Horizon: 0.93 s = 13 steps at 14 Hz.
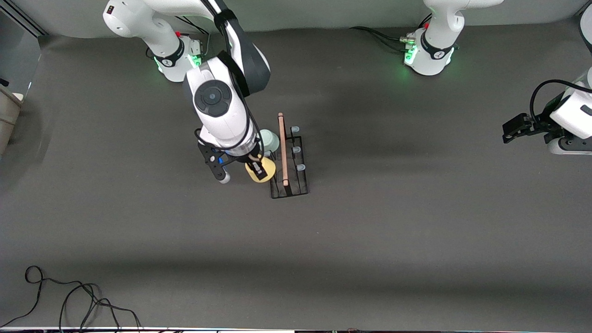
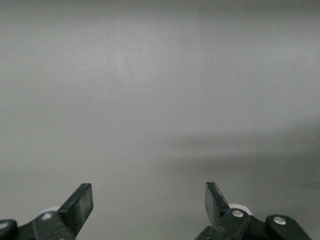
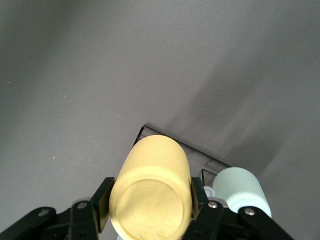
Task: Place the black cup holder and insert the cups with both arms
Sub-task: 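Lower the yellow cup onto a rack peg and open the right gripper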
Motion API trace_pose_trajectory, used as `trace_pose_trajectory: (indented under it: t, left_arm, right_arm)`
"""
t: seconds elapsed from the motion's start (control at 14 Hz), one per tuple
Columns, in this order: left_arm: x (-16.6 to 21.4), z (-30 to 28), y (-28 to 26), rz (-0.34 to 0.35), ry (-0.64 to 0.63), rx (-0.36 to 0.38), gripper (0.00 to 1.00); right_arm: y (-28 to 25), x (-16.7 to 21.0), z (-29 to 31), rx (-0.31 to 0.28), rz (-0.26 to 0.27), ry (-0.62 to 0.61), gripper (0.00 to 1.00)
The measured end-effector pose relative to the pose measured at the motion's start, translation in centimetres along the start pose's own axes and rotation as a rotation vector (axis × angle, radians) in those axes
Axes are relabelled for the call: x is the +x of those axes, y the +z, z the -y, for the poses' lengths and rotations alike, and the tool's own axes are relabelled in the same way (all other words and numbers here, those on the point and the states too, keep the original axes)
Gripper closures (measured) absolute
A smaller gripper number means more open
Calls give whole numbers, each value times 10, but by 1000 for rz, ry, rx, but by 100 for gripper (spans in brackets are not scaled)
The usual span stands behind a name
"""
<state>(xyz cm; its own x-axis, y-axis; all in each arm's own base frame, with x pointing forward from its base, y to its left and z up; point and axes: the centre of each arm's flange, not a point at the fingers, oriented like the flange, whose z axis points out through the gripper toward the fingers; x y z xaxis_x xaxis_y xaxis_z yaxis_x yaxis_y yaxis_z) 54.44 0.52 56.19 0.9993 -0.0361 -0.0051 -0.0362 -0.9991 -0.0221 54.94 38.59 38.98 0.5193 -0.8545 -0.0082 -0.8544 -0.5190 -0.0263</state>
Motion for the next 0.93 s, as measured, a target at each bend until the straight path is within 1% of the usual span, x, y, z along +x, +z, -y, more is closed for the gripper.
trace_pose_trajectory:
  t: [0.5, 0.93]
  left_arm:
    - [0, 0, 0, 1, 0, 0, 0]
    - [0, 0, 0, 1, 0, 0, 0]
  right_arm:
    - [46, -8, 6, -6, -48, -12, 34]
    - [70, -12, 7, -18, -50, -8, 34]
